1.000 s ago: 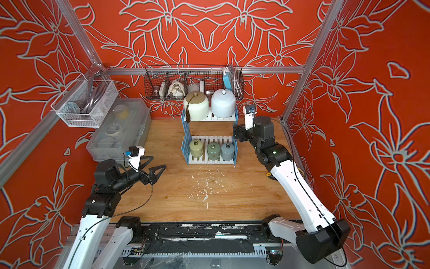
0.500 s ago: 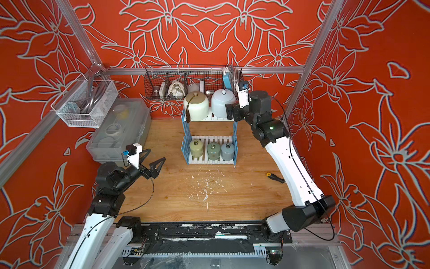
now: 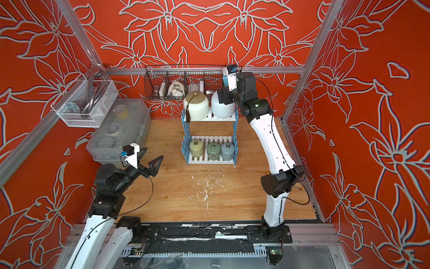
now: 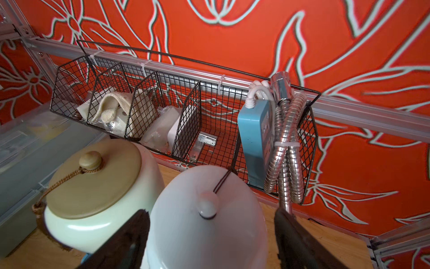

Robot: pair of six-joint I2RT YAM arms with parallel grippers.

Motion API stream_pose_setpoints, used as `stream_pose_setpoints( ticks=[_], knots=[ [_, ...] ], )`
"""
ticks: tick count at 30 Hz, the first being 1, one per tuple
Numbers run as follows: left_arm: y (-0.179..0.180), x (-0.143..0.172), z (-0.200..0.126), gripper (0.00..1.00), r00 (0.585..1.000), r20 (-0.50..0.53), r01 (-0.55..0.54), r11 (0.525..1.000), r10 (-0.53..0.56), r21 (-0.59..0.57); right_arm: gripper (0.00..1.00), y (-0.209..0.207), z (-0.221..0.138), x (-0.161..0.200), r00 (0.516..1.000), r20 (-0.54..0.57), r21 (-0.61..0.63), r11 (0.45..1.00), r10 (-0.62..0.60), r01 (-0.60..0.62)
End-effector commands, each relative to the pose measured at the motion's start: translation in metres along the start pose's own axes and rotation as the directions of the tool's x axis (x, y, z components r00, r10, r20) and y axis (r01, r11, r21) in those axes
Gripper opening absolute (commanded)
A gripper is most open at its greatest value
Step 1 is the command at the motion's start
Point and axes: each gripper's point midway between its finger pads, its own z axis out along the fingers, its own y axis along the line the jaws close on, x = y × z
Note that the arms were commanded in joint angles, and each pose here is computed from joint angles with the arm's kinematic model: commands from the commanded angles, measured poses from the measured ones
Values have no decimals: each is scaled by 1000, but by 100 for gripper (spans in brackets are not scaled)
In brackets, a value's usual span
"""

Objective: Remove the tea canisters from the shelf
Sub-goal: Pick up the tea canister from the shelf.

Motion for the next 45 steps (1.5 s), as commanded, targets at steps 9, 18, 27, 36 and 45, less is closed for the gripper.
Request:
stream_pose_setpoints(
  ticks=[9, 18, 27, 36, 45],
  knots=[
    [-3, -4, 0, 99, 999, 25, -28, 1000, 28, 12, 67, 3, 32, 17, 999, -53, -7, 1000, 4, -4],
    [-5, -2, 1, 99, 999, 20, -31, 999, 30, 23, 47, 6, 43, 26, 997, -71, -24, 1000, -7, 5],
    [-5, -3, 1, 99, 999, 24, -36, 999, 36, 19, 10, 10, 45, 26, 997, -71, -45, 999, -3, 0],
    [-4, -3, 0, 99, 999, 25, -39, 999, 39, 14, 0, 8, 36, 17, 999, -51, -38, 999, -10, 8],
    [-4, -5, -2, 99, 999, 26, -39, 999, 38, 8, 0, 9, 12, -10, 1000, 21, -43, 999, 6, -5]
  ],
)
